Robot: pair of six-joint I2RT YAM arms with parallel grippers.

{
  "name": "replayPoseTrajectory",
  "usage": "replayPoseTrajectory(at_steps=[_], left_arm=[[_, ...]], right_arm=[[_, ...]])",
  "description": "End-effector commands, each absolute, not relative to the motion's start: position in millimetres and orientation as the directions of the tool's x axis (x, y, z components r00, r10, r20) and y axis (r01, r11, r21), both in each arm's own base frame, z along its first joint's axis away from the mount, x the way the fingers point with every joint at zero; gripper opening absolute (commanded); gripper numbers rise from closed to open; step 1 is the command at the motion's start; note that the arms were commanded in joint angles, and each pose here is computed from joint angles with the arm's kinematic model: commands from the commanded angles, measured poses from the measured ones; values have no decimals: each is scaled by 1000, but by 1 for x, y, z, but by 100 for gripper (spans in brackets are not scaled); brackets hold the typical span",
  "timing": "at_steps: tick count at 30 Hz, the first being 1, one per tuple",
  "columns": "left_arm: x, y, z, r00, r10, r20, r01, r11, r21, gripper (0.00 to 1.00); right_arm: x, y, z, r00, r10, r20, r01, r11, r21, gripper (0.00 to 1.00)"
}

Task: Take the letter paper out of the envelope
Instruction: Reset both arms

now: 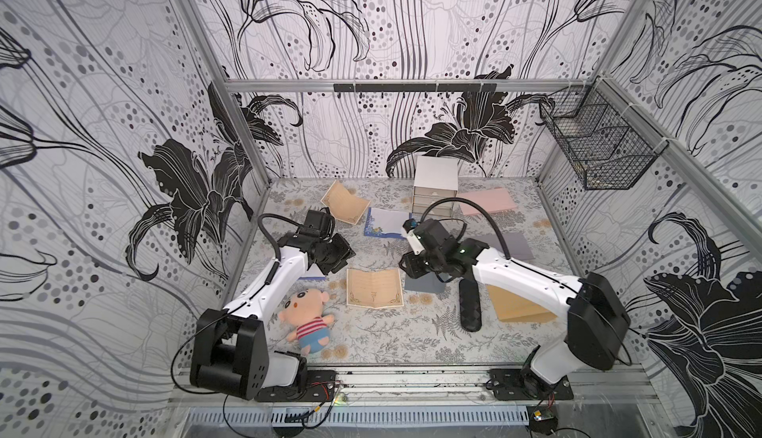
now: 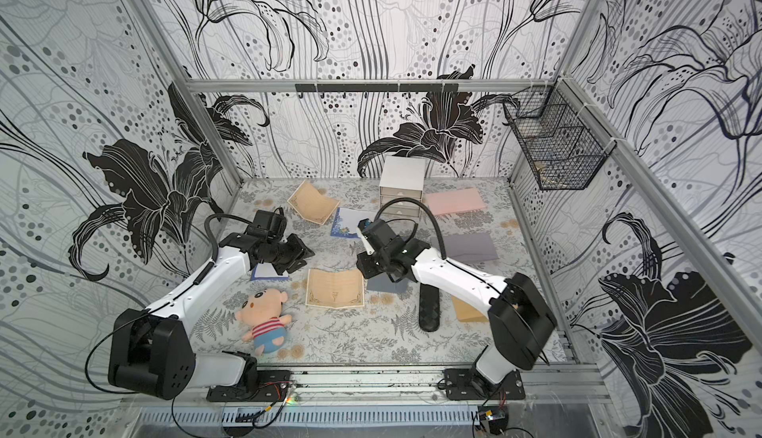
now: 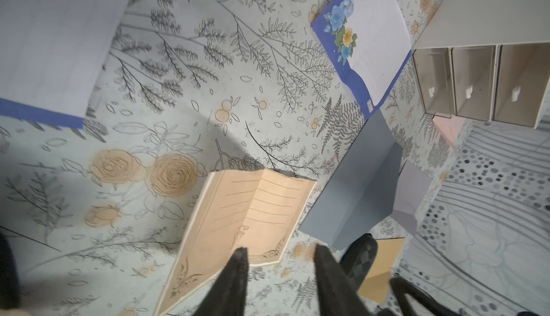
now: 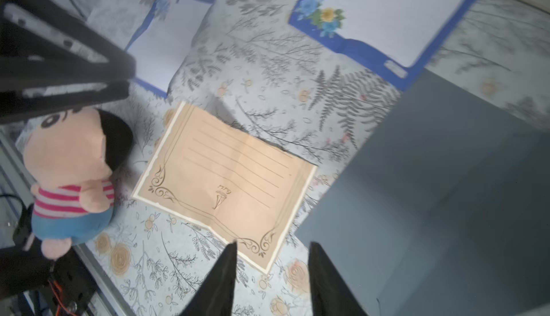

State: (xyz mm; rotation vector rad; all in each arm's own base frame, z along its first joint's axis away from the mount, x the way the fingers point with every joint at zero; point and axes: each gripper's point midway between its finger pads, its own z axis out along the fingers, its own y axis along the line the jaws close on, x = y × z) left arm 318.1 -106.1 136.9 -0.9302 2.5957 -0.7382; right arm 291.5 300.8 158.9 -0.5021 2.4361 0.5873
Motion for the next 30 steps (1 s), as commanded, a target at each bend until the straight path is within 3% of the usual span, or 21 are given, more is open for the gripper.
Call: replayPoseTrajectory(at_steps=[1,2,3,4,11,14,17,20,23,27,30], left_arm=[[329,-87,171,-703,-672,-233,-463,681,-567,61],[332,-81,177,-689,-676,-260,-461,686,-563,71],[335,-76,183,-674,-682,-284,-460,689,-560,82],[337,-71,190,-656,-686,-315,-454,692,-561,100],[348,-40,250,-470,-686,-556,-373,725,-580,99],[335,2,263,-334,-666,-667,-513,722,-463,99],[308,52,263,-204,-612,-764,-711,629,-314,99],[307,68,266,-217,-459,-862,-713,678,-181,99],[311,77,255,-229,-266,-936,-674,737,-44,99],[312,90,222,-178,-216,-960,-667,744,-43,99],[313,97,188,-233,-220,-947,-671,741,-7,99]], right_arm=[[316,244,197,-747,74,-660,-228,905,360,58],[321,220,200,-736,135,-663,-145,925,350,72],[323,201,206,-720,179,-670,-89,934,345,95],[324,182,215,-695,215,-686,-39,942,334,100],[317,90,288,-501,167,-849,202,977,73,100],[314,56,309,-422,100,-901,334,941,-52,100],[320,48,317,-356,21,-934,304,948,-94,100],[324,33,298,-352,29,-936,299,951,-83,100],[330,14,261,-420,-34,-907,312,933,-179,100],[334,-1,221,-423,2,-906,306,942,-141,100],[330,-19,193,-445,3,-896,342,925,-166,100]])
